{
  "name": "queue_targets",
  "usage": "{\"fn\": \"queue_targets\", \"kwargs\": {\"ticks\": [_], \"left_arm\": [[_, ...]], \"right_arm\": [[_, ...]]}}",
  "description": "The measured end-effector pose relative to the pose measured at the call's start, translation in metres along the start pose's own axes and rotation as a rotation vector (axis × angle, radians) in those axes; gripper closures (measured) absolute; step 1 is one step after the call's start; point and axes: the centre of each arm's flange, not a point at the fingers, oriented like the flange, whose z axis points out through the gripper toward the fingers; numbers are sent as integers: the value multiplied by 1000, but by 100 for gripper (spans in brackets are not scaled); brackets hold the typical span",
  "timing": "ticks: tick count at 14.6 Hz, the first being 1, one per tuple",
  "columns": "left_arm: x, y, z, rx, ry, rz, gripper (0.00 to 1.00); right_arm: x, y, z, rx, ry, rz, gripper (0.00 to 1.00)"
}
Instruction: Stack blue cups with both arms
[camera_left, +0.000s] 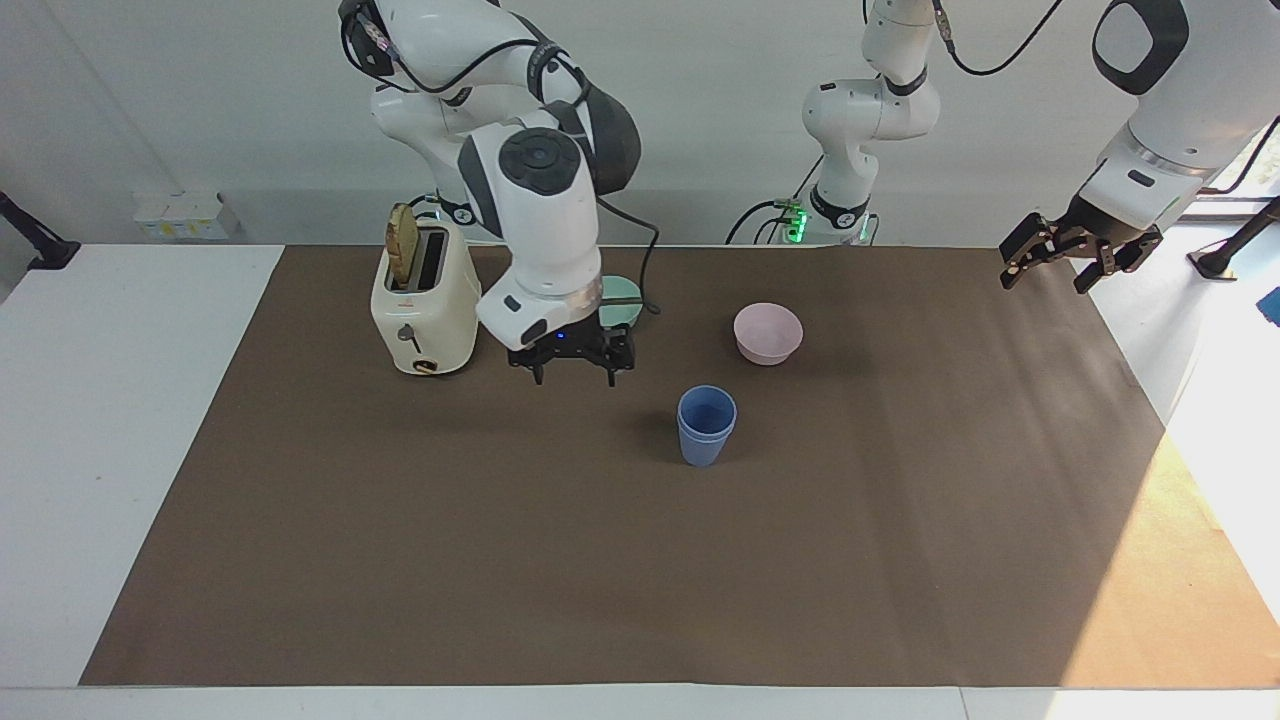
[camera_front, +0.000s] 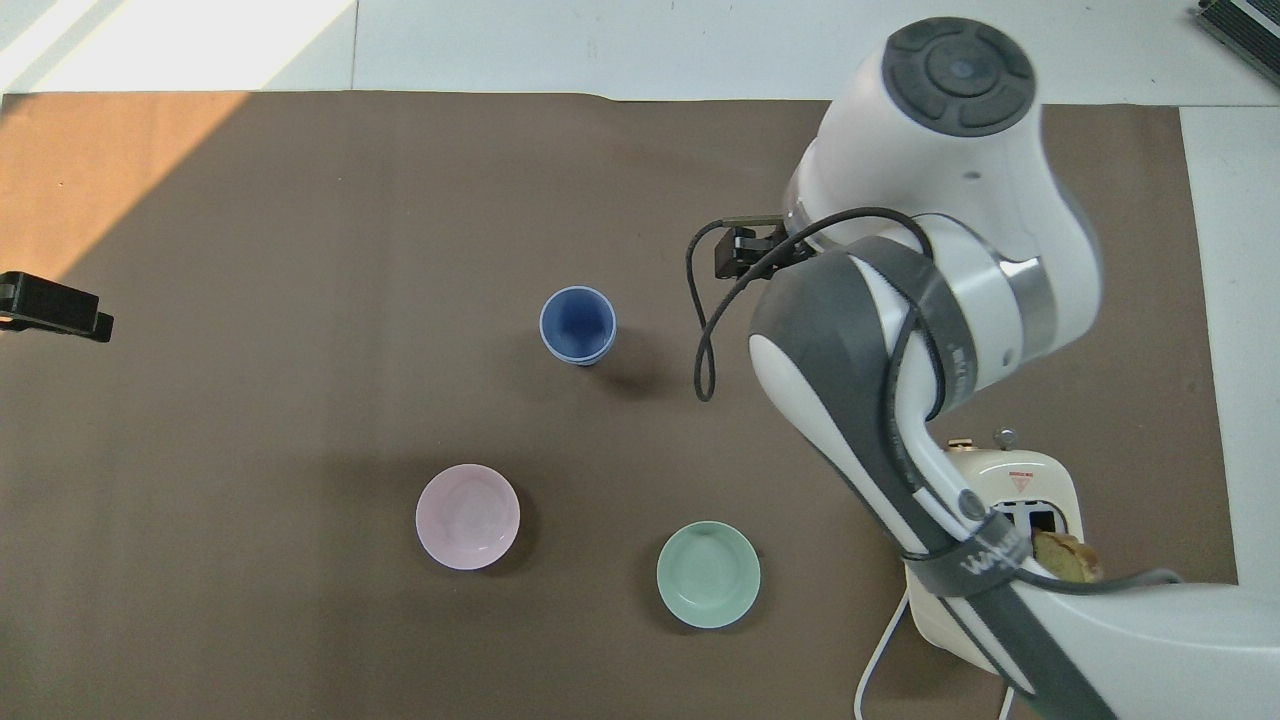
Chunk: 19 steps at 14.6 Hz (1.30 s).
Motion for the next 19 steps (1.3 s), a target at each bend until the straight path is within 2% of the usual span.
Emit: {"fn": "queue_targets", "kwargs": {"ticks": [5, 8, 10, 14, 19], "left_arm": [[0, 0, 0, 0, 0, 0, 0], [0, 0, 0, 0, 0, 0, 0], [0, 0, 0, 0, 0, 0, 0], [0, 0, 0, 0, 0, 0, 0], [0, 0, 0, 0, 0, 0, 0]], "right_arm": [[-6, 86, -57, -52, 14, -103, 0], [-9, 148, -83, -57, 31, -80, 0], [-11, 177, -76, -50, 11, -37, 0], [-16, 182, -42, -24, 7, -25, 0], [-23, 164, -38, 28, -7, 11, 0]]}}
